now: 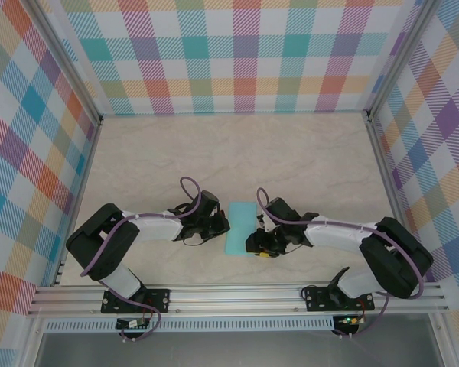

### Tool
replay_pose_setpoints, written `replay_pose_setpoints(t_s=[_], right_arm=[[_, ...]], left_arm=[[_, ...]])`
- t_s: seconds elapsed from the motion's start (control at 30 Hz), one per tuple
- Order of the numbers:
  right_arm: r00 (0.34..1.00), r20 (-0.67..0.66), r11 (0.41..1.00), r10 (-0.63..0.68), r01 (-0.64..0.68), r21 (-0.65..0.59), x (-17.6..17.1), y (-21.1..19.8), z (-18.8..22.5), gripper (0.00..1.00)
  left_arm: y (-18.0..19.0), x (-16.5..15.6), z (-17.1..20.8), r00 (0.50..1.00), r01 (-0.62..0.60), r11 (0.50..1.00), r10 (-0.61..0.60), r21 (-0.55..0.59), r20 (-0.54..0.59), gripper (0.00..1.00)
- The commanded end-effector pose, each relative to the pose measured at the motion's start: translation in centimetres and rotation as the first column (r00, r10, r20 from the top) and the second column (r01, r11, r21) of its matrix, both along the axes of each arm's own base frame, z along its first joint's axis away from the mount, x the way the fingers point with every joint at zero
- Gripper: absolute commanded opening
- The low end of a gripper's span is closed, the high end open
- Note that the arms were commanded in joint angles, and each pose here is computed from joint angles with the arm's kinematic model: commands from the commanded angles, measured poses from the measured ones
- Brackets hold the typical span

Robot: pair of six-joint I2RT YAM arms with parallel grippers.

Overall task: Fold a paper plane with a square sheet of paper (pick it up from the middle)
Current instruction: Fold the square sheet of paper in half at the center of the table.

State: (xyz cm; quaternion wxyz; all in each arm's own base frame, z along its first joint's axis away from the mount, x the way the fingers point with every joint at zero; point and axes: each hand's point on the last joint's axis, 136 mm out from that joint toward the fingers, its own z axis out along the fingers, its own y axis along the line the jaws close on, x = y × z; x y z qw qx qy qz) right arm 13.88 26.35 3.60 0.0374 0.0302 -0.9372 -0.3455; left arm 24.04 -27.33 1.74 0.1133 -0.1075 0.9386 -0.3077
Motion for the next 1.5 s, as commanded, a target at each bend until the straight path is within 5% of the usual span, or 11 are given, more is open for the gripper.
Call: replay_pose_setpoints(t_s=[0.0,0.4,0.67,1.0,1.27,1.47], right_arm=[[1.000,0.015,0.999,0.008,-0.009,0.045,0.5,1.2,1.5,0.44],[0.999,-0.034,0.999,0.009,-0.010,-0.042,0.1,0.6,-1.4,0.43],[0.987,0.137,0.996,-0.080,0.085,-0.029,6.6,1.0,3.4,0.44],[0.979,0.130,0.988,-0.154,0.150,0.041,14.6,1.9,3.3,0.43],[0.984,0.092,0.982,-0.151,0.160,-0.096,16.3,0.7,-1.1,0.42],[0.987,0.095,0.991,-0.130,0.133,-0.030,16.5,1.7,0.1,0.43]], left_arm=[[3.8,-3.4,-4.0,0.993,0.013,0.984,0.009,0.177,-0.122,0.01],[3.7,-3.4,-3.9,0.993,0.016,0.984,0.005,0.176,-0.122,0.01],[3.8,-3.4,-4.0,0.993,0.021,0.983,0.001,0.184,-0.122,0.01],[3.6,-3.3,-3.8,0.993,0.027,0.983,-0.005,0.180,-0.121,0.01],[3.7,-3.4,-3.8,0.993,0.025,0.983,-0.003,0.183,-0.121,0.01],[3.8,-3.4,-3.9,0.992,0.026,0.983,-0.003,0.184,-0.123,0.01]])
